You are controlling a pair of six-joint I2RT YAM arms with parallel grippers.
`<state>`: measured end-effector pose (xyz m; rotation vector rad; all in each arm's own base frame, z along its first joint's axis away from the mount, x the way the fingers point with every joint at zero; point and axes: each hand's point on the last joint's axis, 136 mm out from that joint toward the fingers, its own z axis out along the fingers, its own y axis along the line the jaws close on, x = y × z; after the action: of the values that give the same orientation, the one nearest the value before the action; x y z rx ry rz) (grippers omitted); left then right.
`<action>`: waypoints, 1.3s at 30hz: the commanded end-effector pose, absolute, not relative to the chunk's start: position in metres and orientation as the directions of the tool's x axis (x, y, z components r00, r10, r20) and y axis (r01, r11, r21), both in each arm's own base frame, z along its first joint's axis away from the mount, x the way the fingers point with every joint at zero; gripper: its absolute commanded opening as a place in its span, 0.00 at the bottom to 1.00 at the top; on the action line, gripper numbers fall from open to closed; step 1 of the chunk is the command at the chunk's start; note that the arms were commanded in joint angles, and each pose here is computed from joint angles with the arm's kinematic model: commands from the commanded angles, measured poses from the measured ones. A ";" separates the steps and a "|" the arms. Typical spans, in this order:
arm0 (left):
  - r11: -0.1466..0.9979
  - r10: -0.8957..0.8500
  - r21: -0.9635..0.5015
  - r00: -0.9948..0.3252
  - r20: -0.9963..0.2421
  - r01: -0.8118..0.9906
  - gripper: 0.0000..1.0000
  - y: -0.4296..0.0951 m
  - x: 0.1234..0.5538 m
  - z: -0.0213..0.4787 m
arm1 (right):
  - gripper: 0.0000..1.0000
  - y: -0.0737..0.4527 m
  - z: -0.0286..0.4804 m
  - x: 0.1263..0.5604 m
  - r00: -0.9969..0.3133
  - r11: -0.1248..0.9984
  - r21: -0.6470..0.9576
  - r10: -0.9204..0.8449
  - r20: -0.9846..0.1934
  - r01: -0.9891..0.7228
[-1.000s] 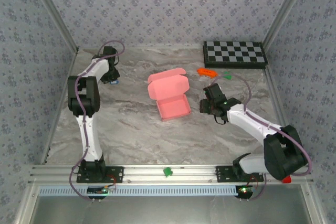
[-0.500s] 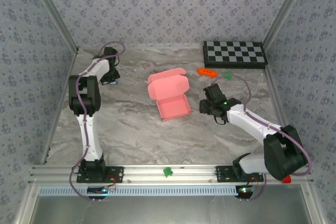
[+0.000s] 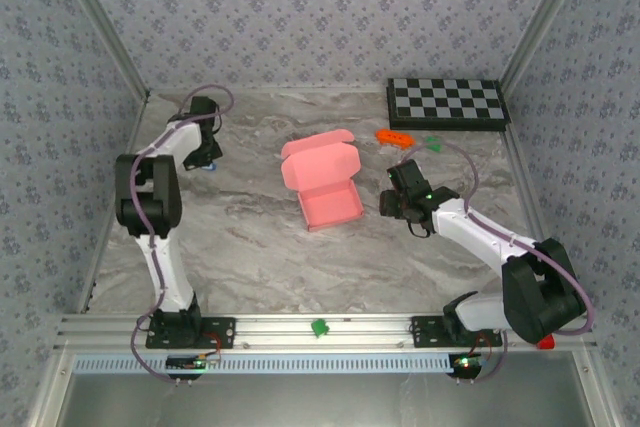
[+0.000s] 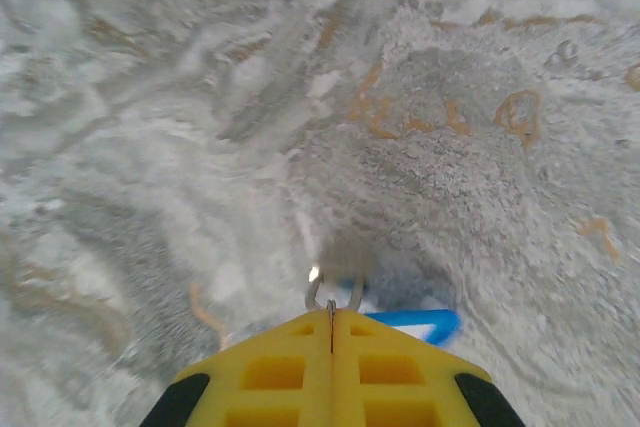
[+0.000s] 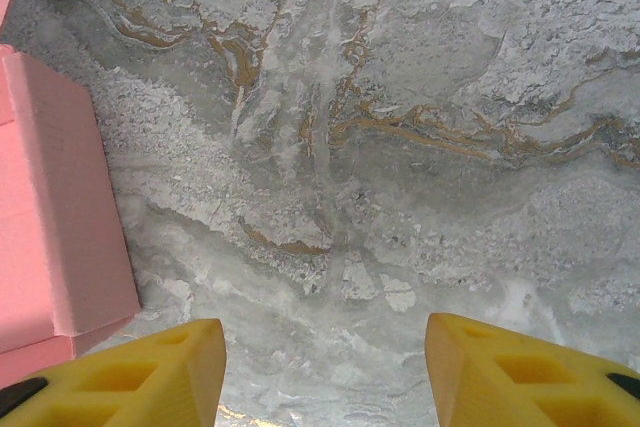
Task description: Fold the paper box
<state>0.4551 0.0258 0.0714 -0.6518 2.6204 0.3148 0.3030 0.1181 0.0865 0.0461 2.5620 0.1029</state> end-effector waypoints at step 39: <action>0.701 0.325 -0.044 -0.374 -0.869 0.712 0.00 -0.237 0.300 0.232 | 0.57 0.109 0.075 0.286 -0.853 0.988 0.144 0.126 -0.506 0.060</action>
<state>0.3094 -0.2148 0.2263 0.6756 2.0500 -0.4508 0.2886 0.1108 0.0751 0.1094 2.5984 0.1563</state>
